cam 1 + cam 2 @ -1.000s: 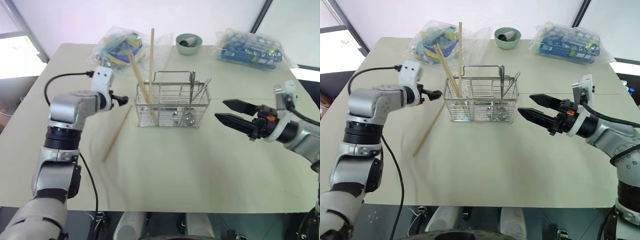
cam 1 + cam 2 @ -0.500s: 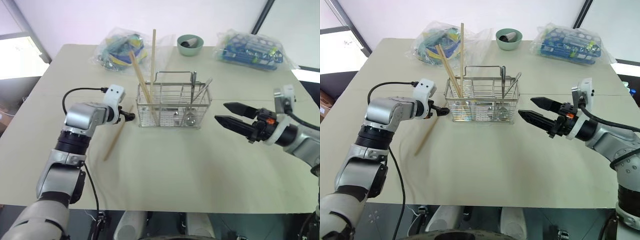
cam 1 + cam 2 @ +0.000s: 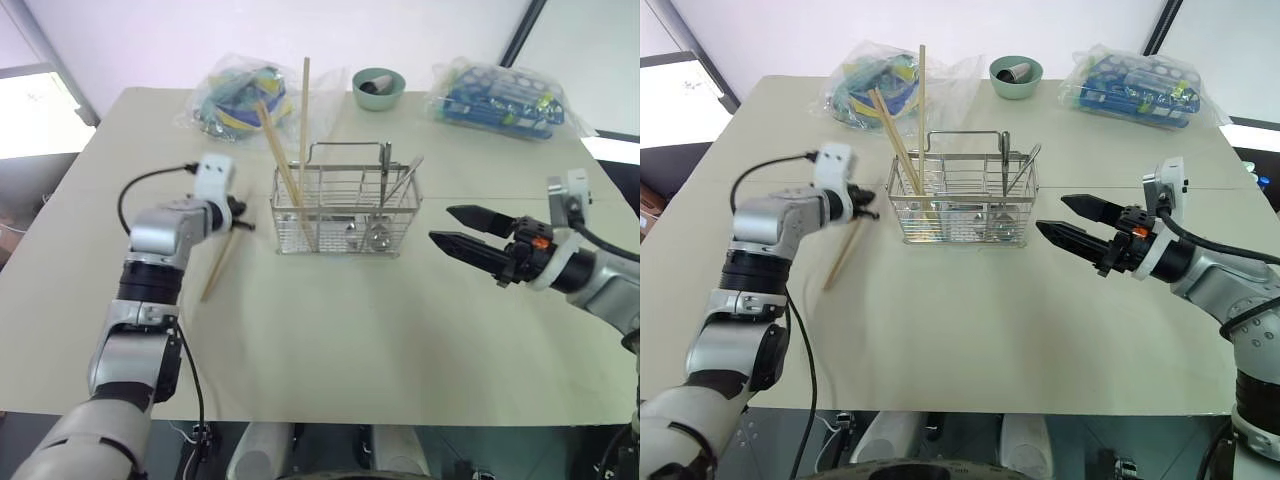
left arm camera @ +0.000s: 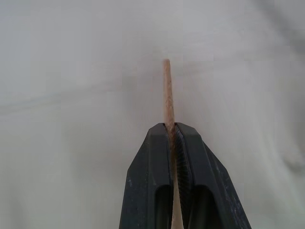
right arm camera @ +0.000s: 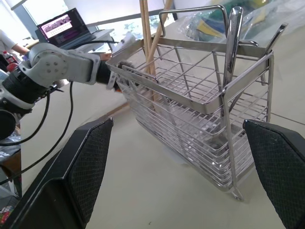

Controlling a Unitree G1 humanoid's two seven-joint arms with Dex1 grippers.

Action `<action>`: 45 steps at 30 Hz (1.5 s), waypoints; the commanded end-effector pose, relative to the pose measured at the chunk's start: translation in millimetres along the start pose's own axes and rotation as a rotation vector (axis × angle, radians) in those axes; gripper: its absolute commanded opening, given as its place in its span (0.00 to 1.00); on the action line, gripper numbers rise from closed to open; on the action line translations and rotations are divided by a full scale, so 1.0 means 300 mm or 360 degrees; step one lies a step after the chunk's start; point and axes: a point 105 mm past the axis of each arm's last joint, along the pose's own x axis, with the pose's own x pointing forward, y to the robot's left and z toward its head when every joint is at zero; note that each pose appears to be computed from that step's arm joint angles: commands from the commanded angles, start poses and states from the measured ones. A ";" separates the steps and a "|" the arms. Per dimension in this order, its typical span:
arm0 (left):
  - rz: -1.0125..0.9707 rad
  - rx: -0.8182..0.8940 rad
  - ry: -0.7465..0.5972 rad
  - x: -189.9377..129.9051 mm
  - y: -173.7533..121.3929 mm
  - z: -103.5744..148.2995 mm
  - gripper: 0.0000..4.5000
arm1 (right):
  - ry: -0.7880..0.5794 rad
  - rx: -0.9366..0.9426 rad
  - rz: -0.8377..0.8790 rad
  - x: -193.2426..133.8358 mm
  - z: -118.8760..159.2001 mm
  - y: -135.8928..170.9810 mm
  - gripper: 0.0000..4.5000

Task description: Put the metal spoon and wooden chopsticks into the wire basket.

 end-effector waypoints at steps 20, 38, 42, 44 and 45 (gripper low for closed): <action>-0.0973 -0.0454 -0.1366 -0.390 -0.355 0.710 0.01 | -0.0009 -0.0189 0.0197 0.018 0.083 0.096 1.00; -0.0721 -0.0296 -0.1410 -0.277 -0.393 0.548 0.01 | -0.0078 -0.0160 0.0179 0.025 0.077 0.096 1.00; -0.0710 -0.0295 -0.1373 -0.259 -0.399 0.520 0.01 | -0.0080 -0.0166 0.0185 0.034 0.083 0.090 1.00; -0.0705 -0.0300 -0.1353 -0.250 -0.399 0.502 0.01 | -0.0082 -0.0170 0.0189 0.037 0.085 0.089 1.00; -0.0709 -0.0320 -0.1342 -0.248 -0.398 0.494 0.08 | -0.0083 -0.0171 0.0192 0.037 0.086 0.088 1.00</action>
